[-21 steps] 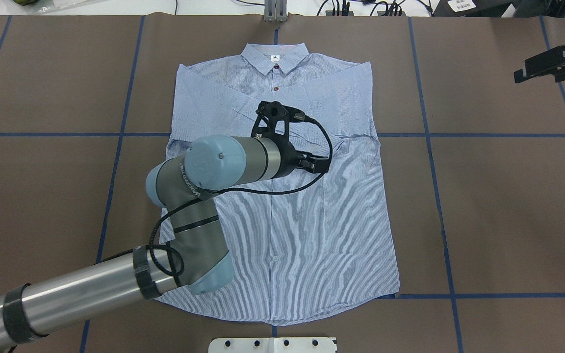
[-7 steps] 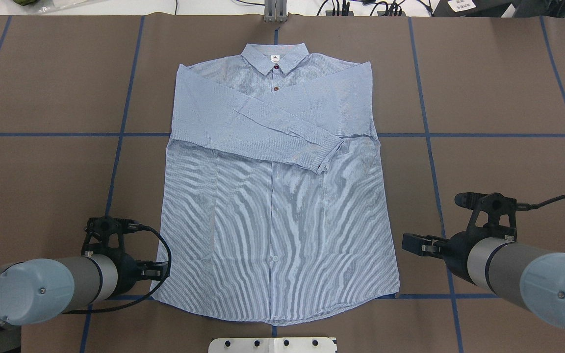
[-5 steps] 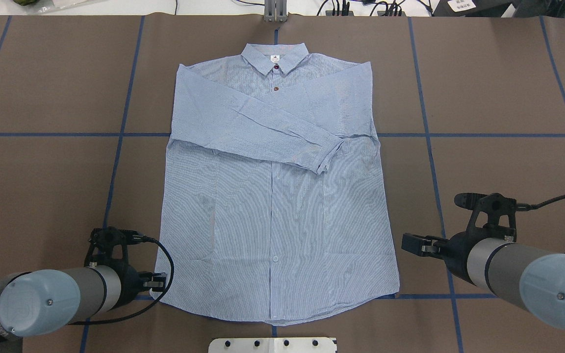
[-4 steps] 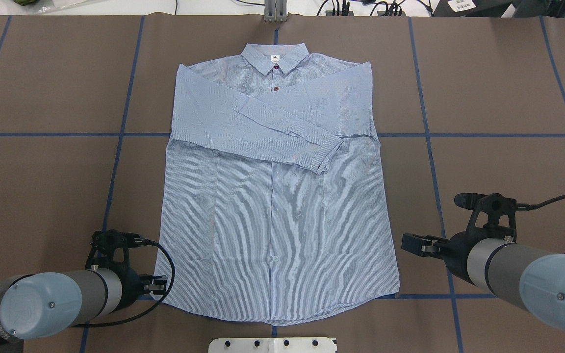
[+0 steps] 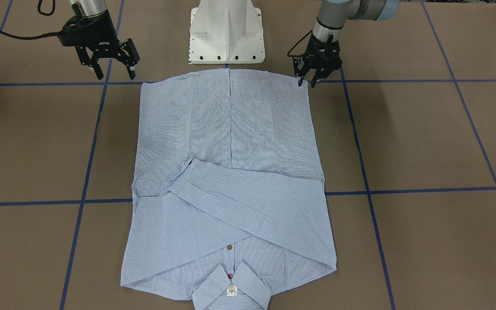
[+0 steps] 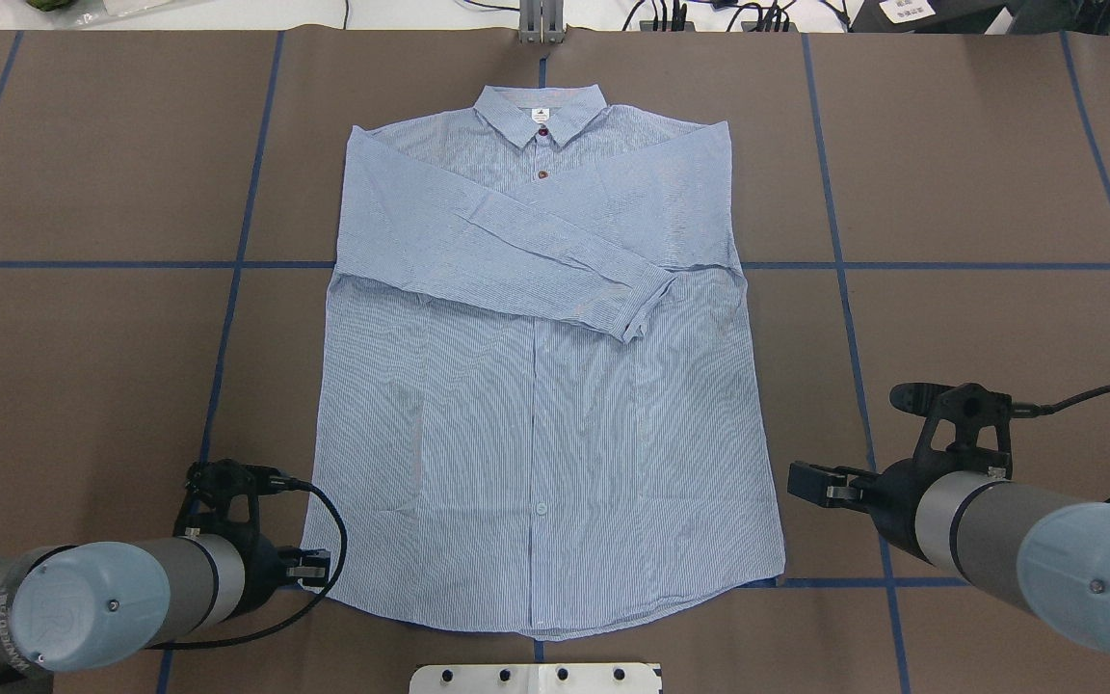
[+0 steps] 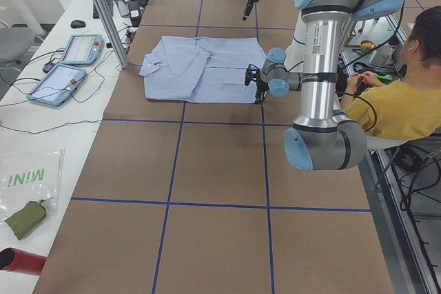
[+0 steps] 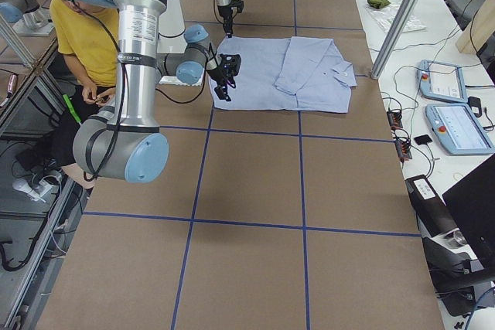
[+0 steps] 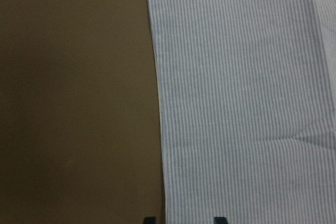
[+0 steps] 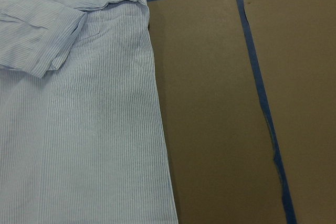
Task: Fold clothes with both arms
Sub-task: 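Move both grippers to the shirt hem corners nearest the robot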
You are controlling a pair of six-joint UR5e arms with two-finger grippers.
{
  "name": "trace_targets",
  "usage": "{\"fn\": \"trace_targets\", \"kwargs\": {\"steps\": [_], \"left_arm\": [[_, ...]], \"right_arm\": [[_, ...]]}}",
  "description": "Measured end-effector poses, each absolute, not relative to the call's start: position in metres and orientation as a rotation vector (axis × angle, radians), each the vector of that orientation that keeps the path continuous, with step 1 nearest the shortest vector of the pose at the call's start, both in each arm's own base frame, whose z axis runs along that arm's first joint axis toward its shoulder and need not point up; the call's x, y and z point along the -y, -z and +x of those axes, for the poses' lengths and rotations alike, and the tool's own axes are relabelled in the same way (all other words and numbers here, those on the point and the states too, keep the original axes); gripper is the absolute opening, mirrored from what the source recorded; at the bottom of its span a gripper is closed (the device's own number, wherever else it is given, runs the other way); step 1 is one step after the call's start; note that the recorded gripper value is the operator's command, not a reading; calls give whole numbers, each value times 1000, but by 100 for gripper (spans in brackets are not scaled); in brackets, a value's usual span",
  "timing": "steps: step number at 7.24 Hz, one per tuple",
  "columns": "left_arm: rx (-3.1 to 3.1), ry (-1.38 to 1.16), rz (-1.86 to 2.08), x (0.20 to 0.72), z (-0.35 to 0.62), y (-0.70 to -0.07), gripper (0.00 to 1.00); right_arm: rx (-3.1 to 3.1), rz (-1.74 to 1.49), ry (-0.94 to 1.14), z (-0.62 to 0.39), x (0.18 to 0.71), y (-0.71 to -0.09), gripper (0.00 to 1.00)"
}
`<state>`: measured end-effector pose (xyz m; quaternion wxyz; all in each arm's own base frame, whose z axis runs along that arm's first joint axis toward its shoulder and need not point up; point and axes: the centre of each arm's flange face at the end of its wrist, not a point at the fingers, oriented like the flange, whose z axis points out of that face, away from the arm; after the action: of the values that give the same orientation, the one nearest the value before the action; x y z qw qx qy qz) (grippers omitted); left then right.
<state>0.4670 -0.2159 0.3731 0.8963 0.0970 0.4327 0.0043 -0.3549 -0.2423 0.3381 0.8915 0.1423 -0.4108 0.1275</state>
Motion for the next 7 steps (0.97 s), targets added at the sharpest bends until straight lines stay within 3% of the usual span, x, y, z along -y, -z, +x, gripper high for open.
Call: {"fn": "trace_targets", "kwargs": {"steps": [2,3,5,7], "left_arm": [[-889,-15,197,214,470,-377,38],[-887,-15,196,214,471,-378,31],[-889,-22,192,210,472,-378,0],[-891,-36,185,202,475,-377,0]], "right_arm": [[853,296,-264,-355,242,-338,100],[853,296,-265,-355,242,-338,100],[853,296,-265,-355,242,-338,100],[853,294,-261,-356,241,-338,100]]}}
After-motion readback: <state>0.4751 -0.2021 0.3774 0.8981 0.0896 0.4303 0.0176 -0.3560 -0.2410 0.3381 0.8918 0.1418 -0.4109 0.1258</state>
